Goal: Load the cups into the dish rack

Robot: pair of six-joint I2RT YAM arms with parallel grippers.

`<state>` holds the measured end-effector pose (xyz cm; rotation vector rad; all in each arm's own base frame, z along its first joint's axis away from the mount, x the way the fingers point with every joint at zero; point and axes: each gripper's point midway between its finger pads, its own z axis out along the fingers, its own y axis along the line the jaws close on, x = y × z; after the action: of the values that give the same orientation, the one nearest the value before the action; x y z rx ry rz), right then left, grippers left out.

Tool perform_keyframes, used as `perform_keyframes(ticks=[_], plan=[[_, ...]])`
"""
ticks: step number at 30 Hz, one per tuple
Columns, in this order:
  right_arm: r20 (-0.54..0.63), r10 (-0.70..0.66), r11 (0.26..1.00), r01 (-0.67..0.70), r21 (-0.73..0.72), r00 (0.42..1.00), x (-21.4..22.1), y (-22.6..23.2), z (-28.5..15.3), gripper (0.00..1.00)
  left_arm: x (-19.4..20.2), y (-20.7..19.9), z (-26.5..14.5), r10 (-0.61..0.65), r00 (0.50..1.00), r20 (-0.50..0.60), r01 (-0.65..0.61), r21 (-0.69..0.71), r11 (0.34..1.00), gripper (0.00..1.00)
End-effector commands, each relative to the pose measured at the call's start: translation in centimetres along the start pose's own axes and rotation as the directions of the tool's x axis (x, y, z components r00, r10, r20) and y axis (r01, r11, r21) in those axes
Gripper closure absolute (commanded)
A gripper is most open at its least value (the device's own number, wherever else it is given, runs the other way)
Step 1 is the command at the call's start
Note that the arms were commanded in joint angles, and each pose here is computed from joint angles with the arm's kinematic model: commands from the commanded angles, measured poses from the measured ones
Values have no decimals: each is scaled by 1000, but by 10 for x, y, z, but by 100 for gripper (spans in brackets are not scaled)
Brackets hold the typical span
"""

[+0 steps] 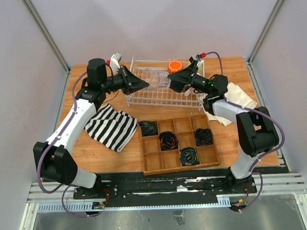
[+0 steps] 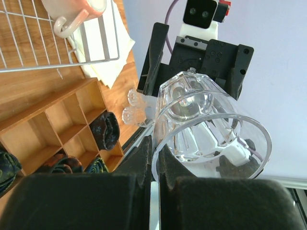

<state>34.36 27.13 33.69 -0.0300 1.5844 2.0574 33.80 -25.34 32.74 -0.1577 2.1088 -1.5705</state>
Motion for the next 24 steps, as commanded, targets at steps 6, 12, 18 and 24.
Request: perform_keyframes(ticks=[6,12,18,24], plan=[[-28,-33,994,30,-101,999,6,19,29,2,-7,-23,1,32,999,-11,-30,104,994,100],[-16,-13,993,11,-115,1000,3,19,31,25,-6,-18,3,28,1000,-11,-26,94,995,99],[0,-12,994,12,-106,1000,-2,17,33,73,-13,-8,4,32,999,8,-33,52,998,87],[-10,-78,997,78,-15,997,-13,14,37,79,-30,16,-1,45,997,60,-42,-53,998,51]])
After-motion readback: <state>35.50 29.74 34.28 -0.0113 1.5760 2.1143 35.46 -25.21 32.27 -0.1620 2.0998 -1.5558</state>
